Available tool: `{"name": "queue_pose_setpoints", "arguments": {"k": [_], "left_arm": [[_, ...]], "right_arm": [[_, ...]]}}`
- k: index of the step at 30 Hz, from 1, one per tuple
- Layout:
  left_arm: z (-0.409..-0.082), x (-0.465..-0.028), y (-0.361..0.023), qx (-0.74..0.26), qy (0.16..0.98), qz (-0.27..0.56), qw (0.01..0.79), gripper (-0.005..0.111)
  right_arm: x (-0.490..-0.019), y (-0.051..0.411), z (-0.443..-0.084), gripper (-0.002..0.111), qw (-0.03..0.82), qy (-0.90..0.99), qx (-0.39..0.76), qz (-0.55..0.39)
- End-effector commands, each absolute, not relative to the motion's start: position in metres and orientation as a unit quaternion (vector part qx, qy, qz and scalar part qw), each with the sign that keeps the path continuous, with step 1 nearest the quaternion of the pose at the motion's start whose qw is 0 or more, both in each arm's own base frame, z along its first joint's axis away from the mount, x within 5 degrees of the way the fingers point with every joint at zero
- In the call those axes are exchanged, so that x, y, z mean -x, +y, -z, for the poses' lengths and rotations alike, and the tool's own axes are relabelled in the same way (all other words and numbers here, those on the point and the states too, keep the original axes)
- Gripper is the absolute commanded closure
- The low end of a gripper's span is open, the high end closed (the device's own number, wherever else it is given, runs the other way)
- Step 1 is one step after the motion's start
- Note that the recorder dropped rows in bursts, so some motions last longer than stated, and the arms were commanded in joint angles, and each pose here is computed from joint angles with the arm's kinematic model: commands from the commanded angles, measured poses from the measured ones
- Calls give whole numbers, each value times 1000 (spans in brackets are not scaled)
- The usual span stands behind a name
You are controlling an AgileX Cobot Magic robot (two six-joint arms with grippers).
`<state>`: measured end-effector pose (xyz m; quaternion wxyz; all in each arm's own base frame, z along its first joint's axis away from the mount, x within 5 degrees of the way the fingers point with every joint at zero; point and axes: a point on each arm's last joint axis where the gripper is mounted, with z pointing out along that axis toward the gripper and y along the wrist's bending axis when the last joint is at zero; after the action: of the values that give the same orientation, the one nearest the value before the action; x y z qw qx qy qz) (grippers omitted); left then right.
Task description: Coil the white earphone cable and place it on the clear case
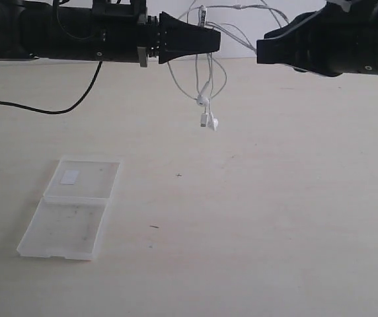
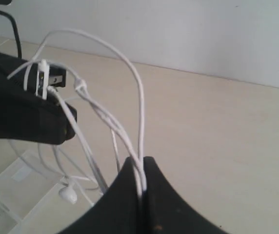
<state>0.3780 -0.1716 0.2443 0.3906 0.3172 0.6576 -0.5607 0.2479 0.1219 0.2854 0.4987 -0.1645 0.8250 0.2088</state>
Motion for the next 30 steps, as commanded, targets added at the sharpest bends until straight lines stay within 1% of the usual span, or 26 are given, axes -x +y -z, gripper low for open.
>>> {"name": "queue_pose_setpoints", "arguments": {"k": [1, 6, 11, 17, 22, 23, 24, 25, 26, 27, 28, 30], "left_arm": [[-253, -379, -170, -297, 657, 574, 389, 107], [-253, -380, -167, -294, 658, 574, 389, 107], [-253, -384, -157, -277, 666, 573, 390, 107], [-253, -386, -152, -271, 668, 572, 392, 107], [-253, -386, -152, -271, 668, 572, 392, 107], [-253, -386, -152, -271, 668, 571, 393, 107], [-253, -386, -152, -271, 668, 571, 393, 107], [-253, -386, -152, -271, 668, 571, 393, 107], [-253, -386, -152, -271, 668, 571, 393, 107], [-253, -386, -152, -272, 668, 571, 393, 107], [-253, -386, -152, -274, 667, 570, 395, 107], [-253, -386, -152, -274, 667, 569, 395, 107]], "right_arm": [[-250, 127, -272, 108, 470, 833, 196, -216], [-253, 132, -258, 108, 436, 848, 187, -237], [-249, 131, -246, 108, 416, 859, 186, -235], [-245, 134, -243, 108, 400, 858, 198, -255], [-244, 134, -242, 107, 395, 862, 185, -260], [-244, 134, -242, 104, 395, 862, 185, -260], [-244, 134, -242, 96, 393, 863, 180, -263], [-244, 134, -242, 90, 393, 863, 179, -263], [-244, 134, -242, 79, 393, 863, 179, -263], [-244, 134, -242, 73, 393, 863, 179, -263], [-244, 134, -242, 63, 393, 863, 179, -263], [-242, 136, -242, 59, 384, 861, 187, -277]]}}
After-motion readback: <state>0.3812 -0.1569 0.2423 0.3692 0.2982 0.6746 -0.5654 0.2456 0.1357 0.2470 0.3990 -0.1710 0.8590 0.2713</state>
